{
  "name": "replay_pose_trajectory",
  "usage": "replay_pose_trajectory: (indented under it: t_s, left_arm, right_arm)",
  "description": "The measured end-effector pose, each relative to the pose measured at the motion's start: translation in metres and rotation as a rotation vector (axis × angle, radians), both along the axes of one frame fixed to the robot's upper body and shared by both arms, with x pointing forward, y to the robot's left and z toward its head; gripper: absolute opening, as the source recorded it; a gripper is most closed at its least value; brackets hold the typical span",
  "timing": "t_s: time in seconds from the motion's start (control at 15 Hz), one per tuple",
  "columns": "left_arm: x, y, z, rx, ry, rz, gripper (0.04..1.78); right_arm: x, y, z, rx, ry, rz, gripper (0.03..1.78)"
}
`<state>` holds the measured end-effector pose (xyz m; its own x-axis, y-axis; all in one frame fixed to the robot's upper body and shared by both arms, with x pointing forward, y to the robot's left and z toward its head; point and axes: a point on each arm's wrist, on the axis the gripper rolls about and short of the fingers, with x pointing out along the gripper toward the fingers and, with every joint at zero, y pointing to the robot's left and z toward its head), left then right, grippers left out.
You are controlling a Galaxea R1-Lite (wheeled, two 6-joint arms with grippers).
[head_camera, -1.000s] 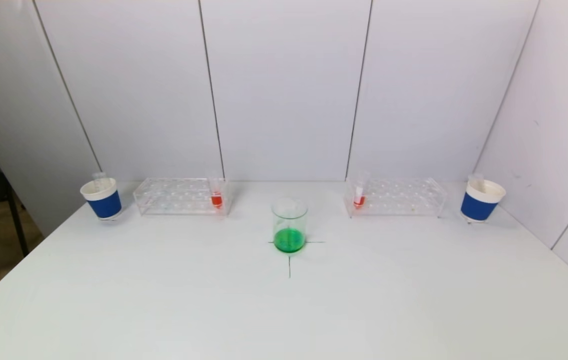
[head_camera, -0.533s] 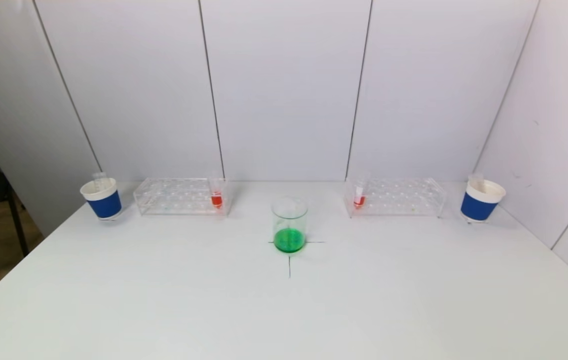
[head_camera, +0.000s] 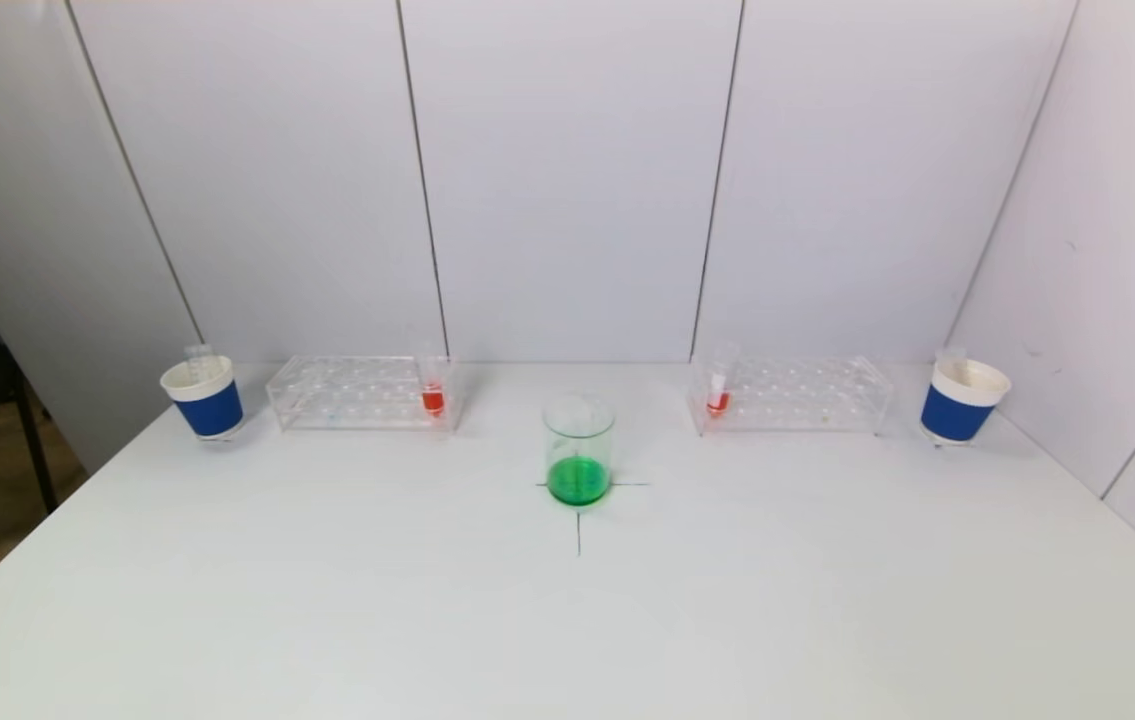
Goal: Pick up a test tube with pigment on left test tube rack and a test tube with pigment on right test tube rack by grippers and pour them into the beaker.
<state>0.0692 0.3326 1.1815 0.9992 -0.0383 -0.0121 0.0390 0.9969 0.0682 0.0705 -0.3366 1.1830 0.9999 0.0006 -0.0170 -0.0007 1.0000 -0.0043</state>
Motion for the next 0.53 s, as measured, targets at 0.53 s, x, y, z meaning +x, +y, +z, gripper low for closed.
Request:
replay_pose_trajectory:
  t_s: [0.53]
  left_arm:
    - [0.0,0.0,0.0,0.0,0.0,0.0,1.76]
  right_arm:
    - [-0.0014,0.0,-0.0002,0.024,-0.02,0.0,1.77]
